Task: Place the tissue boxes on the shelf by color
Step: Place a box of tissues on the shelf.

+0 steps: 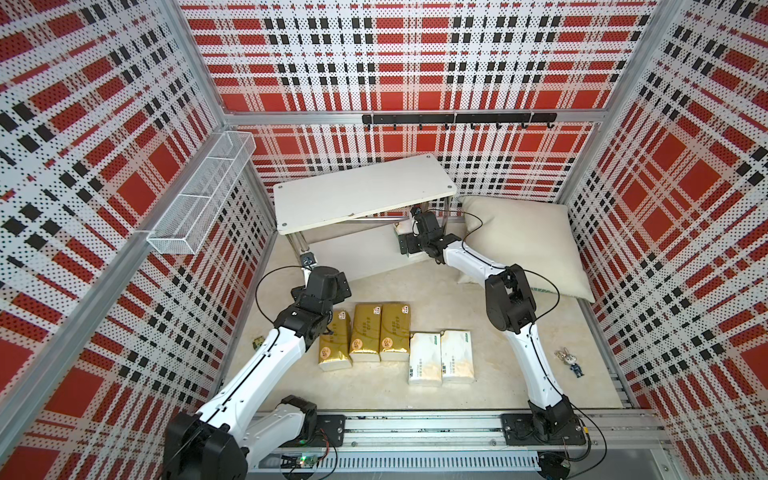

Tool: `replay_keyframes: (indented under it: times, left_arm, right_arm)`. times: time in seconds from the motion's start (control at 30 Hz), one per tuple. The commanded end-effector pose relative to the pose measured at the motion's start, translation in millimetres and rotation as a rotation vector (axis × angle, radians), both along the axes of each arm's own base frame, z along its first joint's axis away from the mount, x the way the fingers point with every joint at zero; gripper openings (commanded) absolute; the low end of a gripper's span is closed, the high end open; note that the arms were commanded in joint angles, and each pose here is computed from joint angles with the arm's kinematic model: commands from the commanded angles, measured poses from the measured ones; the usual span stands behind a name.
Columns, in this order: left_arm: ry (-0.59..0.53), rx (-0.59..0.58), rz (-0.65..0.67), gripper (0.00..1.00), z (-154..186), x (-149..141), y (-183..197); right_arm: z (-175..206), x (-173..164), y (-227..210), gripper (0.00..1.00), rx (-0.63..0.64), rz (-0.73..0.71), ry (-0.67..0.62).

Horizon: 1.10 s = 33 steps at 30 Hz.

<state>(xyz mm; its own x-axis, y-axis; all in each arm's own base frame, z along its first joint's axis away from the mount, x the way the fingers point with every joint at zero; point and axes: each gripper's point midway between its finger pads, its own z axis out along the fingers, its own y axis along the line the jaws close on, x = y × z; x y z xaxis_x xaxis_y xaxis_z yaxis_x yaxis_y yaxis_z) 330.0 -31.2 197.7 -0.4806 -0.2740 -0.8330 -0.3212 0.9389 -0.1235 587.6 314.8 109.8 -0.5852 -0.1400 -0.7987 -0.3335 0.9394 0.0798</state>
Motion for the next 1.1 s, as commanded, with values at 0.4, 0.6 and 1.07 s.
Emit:
replay_keyframes:
  times: [0.4, 0.6, 1.07]
  left_arm:
    - [-0.019, -0.007, 0.006, 0.98, 5, -7, 3]
    - [-0.021, -0.007, 0.015, 0.98, 4, -10, 5]
    - [-0.024, -0.001, 0.017, 0.98, 6, -11, 7]
  right_arm:
    - [52, -4, -17, 1.00, 0.034, -0.058, -0.095]
    - [41, -2, -16, 0.97, 0.032, -0.061, -0.076]
    - [38, 3, -11, 0.96, 0.053, -0.061, -0.075]
